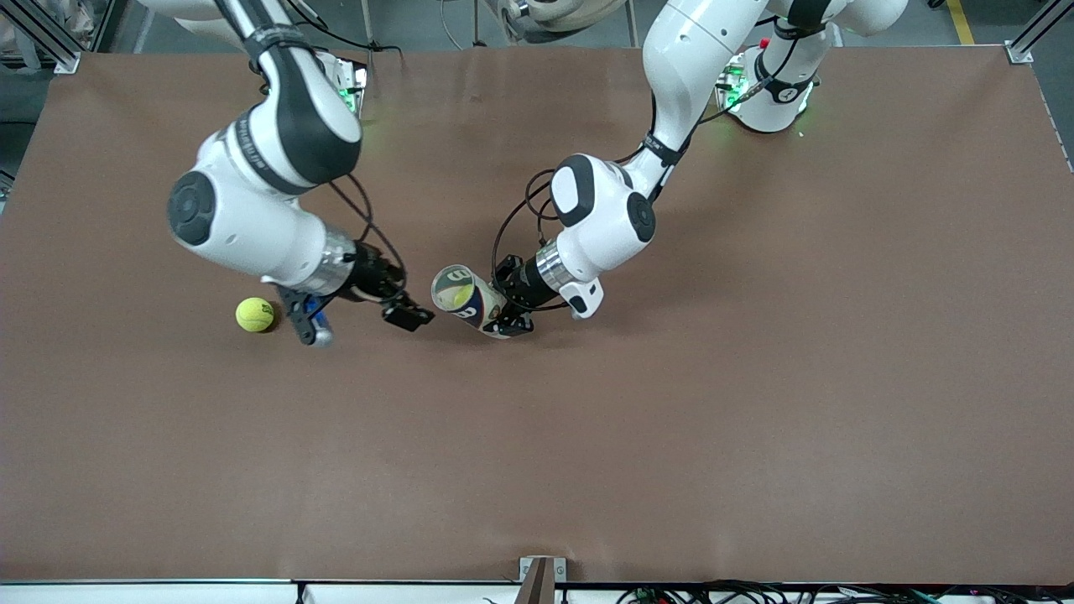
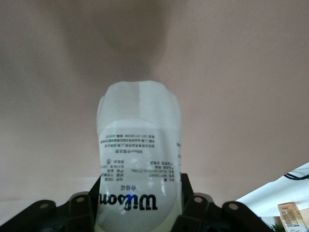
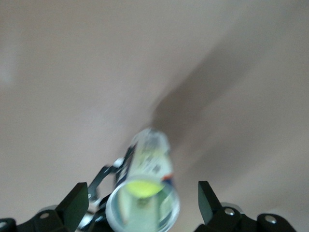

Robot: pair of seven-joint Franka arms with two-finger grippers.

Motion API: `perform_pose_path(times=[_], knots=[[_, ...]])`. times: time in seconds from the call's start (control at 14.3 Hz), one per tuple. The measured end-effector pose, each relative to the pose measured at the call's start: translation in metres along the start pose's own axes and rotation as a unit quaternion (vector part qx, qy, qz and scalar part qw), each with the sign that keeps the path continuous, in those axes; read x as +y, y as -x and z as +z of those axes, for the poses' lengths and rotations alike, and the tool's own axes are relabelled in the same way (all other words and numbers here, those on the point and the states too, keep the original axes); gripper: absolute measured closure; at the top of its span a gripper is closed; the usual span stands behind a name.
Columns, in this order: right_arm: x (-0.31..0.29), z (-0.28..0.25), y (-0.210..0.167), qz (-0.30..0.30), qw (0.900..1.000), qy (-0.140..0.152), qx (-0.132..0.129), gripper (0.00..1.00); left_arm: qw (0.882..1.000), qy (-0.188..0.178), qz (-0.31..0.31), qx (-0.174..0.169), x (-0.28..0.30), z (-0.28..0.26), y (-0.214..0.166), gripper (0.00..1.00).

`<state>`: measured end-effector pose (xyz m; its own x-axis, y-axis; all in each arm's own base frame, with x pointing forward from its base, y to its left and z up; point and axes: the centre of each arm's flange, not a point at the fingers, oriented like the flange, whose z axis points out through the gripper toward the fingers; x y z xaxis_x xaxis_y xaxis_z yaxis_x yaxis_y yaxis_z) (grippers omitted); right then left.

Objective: Insert tennis ball vertically with right arm
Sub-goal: 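Open the right gripper to drop the ball into the tube, then move the right gripper to the second ball and grasp it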

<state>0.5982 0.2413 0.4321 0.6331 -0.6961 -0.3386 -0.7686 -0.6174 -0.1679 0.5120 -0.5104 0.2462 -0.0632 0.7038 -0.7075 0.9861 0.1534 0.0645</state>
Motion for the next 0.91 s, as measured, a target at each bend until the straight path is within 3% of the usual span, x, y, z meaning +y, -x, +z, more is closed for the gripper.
perform_pose_path(times=[0.21,0.35,0.7,0.91], knots=[[0.045,-0.020,-0.086,-0.075,0.996,0.042,0.039,0.00,1.000,0.000,0.000,0.000,0.000,0.000,0.000,0.39],[0.082,-0.029,-0.142,-0.137,0.985,0.074,0.068,0.00,1.000,0.000,0.000,0.000,0.000,0.000,0.000,0.38],[0.213,-0.014,-0.279,-0.269,0.953,0.077,0.120,0.00,1.000,0.001,0.000,0.000,0.000,0.000,0.000,0.33],[0.259,0.019,-0.300,-0.300,0.941,0.086,0.128,0.00,1.000,0.001,0.000,0.000,0.000,0.000,0.000,0.32]])
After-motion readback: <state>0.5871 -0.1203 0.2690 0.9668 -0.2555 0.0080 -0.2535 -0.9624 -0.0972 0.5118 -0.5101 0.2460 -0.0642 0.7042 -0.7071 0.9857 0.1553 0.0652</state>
